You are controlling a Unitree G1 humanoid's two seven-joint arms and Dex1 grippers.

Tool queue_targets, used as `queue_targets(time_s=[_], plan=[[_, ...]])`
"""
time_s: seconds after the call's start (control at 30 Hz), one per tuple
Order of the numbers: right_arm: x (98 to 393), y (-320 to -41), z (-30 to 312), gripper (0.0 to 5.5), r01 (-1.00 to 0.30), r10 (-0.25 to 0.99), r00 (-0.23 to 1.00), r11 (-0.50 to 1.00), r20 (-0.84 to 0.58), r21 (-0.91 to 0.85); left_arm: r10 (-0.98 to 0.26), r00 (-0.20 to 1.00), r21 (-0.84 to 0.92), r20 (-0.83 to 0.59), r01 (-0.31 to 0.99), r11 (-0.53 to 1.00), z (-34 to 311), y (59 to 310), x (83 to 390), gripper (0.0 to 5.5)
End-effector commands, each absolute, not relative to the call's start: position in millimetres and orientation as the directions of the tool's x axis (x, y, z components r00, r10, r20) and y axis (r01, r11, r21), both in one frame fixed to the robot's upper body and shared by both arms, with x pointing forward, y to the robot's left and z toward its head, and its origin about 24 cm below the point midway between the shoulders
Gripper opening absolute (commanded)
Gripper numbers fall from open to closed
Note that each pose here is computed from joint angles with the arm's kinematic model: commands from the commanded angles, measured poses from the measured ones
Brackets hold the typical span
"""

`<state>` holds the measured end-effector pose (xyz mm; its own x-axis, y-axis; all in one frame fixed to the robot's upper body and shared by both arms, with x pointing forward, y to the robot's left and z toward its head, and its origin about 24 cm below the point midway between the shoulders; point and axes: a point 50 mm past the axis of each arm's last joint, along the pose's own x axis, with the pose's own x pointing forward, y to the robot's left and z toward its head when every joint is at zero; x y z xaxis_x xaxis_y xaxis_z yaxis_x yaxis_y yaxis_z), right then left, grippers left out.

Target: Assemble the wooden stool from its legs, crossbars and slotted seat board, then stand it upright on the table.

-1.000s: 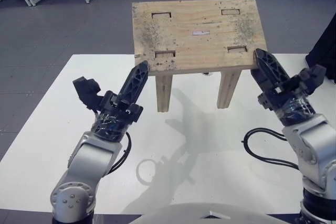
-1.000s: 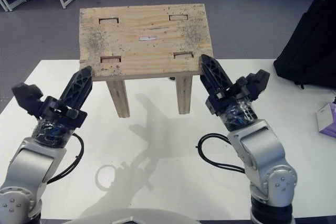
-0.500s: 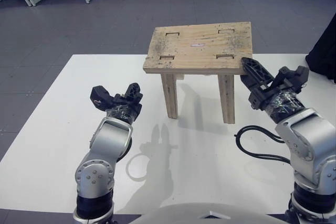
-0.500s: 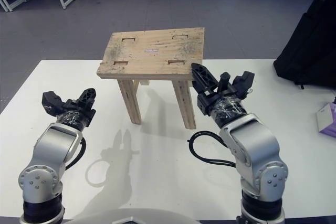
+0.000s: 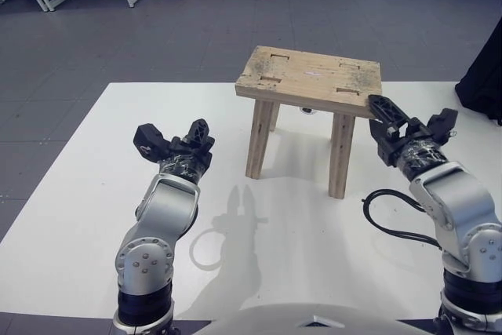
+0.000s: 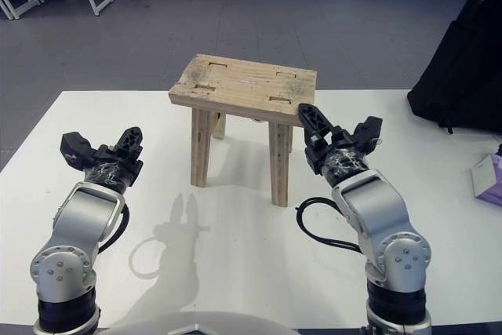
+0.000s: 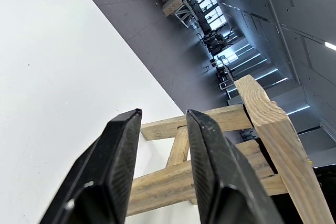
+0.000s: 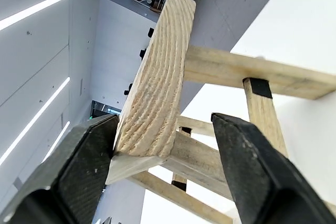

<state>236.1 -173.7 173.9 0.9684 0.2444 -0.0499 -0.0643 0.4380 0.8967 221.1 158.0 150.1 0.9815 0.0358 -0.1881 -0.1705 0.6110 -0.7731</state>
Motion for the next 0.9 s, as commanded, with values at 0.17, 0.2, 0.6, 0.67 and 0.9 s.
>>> queue_targets(time_s=[0.17,0.2,0.6,0.67,0.9], plan=[[259.7,-195.1,188.6,3.18,-0.164,0.178,0.981,0.578,0.073,0.800,-0.003,0.992,-0.732,-0.127,-0.092,0.675,145.1,159.4,225.2,1.57],[260.0,-193.7,194.0,3.18,-0.195,0.190,0.976,0.579,0.102,0.792,-0.003,0.993,-0.724,-0.114,-0.081,0.685,144.6,161.3,225.3,1.57],[283.2,-202.6,117.9,3.52,-0.010,0.001,0.990,0.998,0.138,0.062,0.080,0.964,0.165,0.252,-0.124,0.978,132.3,221.9,265.1,1.57],[288.0,-201.4,107.9,3.96,-0.011,0.009,0.990,1.000,0.142,0.013,0.084,0.967,0.214,0.242,-0.138,0.967,118.1,220.9,270.3,1.57],[295.6,-204.4,99.4,4.60,-0.044,0.051,0.987,0.998,0.155,-0.047,0.025,0.964,0.181,0.263,-0.075,0.981,102.2,209.8,279.8,1.42]])
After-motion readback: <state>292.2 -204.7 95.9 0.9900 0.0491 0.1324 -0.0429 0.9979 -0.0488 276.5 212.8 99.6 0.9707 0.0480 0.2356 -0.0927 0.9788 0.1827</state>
